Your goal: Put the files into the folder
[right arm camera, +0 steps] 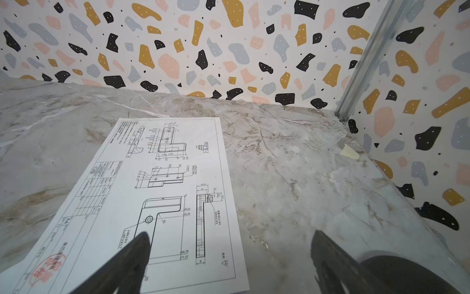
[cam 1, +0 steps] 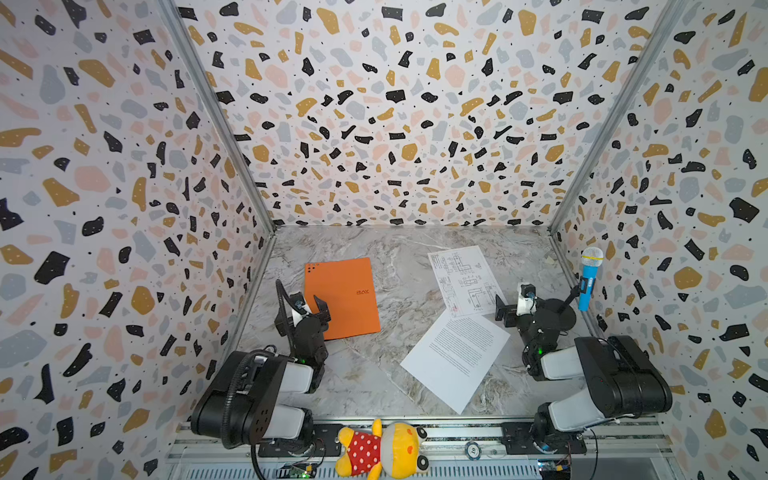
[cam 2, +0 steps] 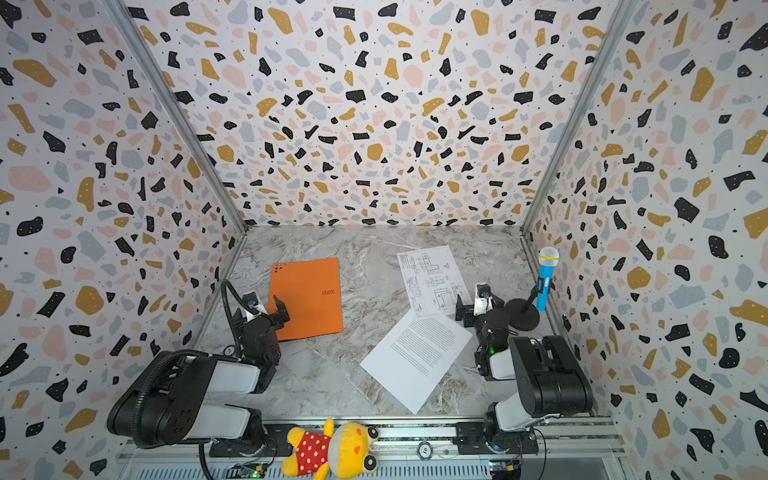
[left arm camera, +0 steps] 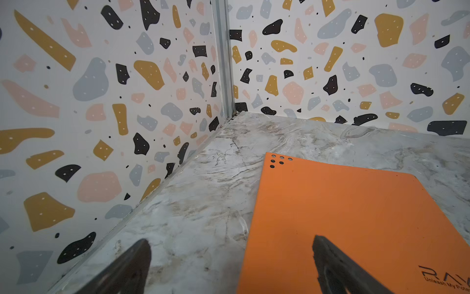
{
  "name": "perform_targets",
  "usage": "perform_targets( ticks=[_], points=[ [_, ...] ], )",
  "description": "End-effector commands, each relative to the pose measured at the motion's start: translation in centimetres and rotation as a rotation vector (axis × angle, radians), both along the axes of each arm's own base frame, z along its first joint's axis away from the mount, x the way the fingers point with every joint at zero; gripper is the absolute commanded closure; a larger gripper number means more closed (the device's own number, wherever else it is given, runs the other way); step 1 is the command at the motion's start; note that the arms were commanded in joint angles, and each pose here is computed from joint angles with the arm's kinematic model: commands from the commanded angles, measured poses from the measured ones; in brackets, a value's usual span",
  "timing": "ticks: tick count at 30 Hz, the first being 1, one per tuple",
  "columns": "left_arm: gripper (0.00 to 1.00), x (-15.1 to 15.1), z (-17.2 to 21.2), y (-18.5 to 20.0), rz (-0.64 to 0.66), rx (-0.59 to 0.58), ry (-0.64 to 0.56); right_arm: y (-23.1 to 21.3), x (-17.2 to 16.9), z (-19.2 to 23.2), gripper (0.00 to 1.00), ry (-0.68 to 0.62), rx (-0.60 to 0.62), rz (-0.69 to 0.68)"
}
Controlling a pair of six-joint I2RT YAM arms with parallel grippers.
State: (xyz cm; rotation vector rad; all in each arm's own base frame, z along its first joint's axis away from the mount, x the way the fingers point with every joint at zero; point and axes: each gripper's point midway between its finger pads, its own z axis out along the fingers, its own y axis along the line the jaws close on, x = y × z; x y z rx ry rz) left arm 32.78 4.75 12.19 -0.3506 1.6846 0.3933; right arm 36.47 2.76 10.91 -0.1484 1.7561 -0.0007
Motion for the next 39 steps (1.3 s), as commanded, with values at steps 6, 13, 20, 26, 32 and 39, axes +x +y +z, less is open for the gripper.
perform_targets(
  ticks=[6,13,20,26,32,39],
  points=[
    [0.01,0.2,1.6,0.2,0.013,-0.015,-0.069,0.1,0.4,1.1,0.01,-0.027,0.010,0.013],
    [0.01,0.3,1.7,0.2,0.013,-0.015,-0.071,0.0,0.4,1.0,0.01,-0.024,0.020,0.019],
    [0.00,0.2,1.6,0.2,0.014,-0.015,-0.069,0.0,0.4,1.1,0.01,-0.026,0.028,0.025],
    [0.01,0.2,1.6,0.2,0.014,-0.015,-0.069,0.0,0.4,1.0,0.01,-0.025,0.026,0.026],
    [0.01,1.9,2.9,0.9,0.091,-0.040,0.032,-1.7,1.4,1.9,0.04,0.022,0.058,-0.063],
    [0.00,1.8,7.2,2.7,0.287,-0.180,0.121,-1.1,3.7,6.5,0.05,0.133,0.254,-0.036]
  ],
)
